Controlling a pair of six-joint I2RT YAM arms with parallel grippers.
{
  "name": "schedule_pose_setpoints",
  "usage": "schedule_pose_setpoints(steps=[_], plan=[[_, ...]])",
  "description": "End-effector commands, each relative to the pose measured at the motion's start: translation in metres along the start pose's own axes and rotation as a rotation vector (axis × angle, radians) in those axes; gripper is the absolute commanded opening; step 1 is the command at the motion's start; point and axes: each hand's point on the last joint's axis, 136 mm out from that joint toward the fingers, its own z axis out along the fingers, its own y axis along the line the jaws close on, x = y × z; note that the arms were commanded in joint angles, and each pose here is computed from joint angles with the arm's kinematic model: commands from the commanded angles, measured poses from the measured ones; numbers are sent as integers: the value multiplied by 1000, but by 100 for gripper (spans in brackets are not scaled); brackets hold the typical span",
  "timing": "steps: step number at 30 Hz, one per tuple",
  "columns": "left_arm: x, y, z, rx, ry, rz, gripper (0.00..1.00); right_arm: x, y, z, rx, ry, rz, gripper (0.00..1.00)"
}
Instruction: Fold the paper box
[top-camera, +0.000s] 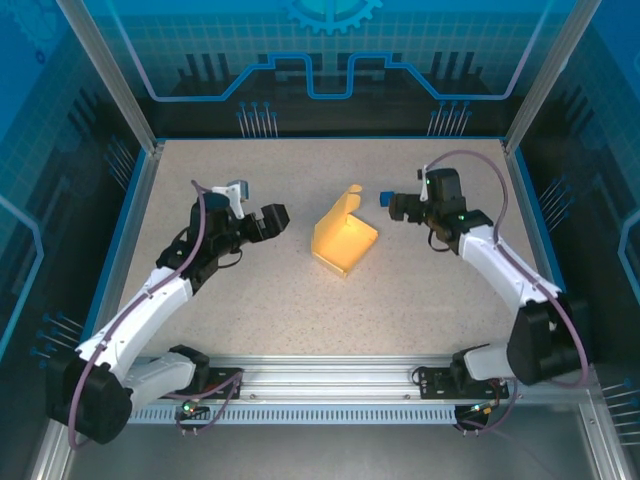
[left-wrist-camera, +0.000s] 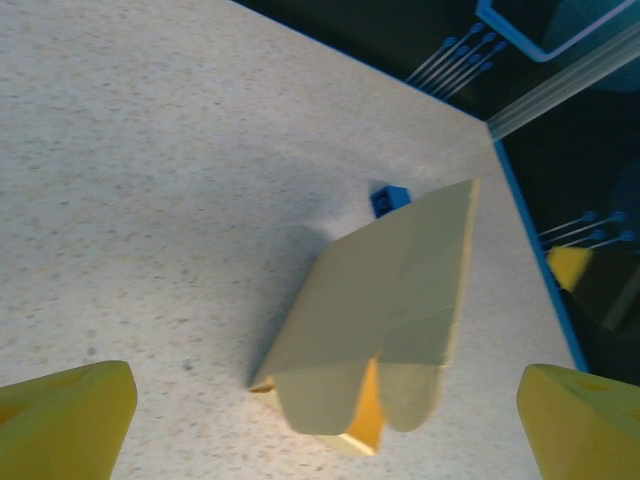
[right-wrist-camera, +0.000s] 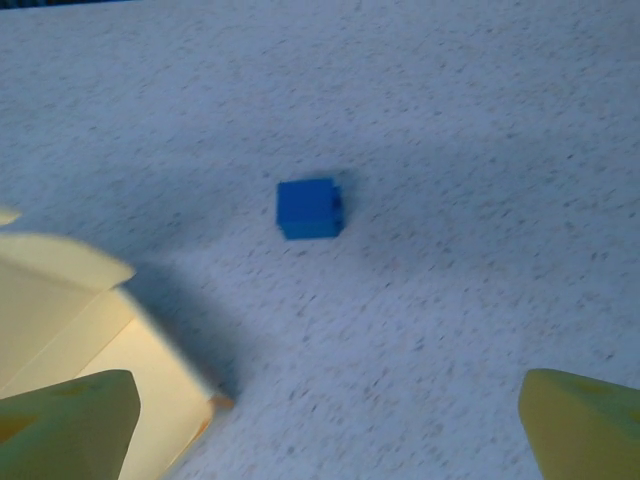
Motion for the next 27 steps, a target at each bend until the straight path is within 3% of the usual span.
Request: schedule_pose_setpoints(steps=[1, 8, 14, 19, 27], plan=[[5, -17, 4, 66, 84, -67, 99, -1, -17, 28, 67, 81, -23, 96], [7, -26, 14, 70, 125, -65, 99, 5, -2, 92, 36, 221, -52, 88], [12, -14, 17, 36, 90, -52, 99, 14, 12, 131, 55, 322, -171, 87], [14, -8, 17, 40, 39, -67, 99, 15, 20, 151, 38, 375, -208, 86], [19, -4, 23, 34, 61, -62, 99, 21, 32, 172, 24, 447, -262, 79]])
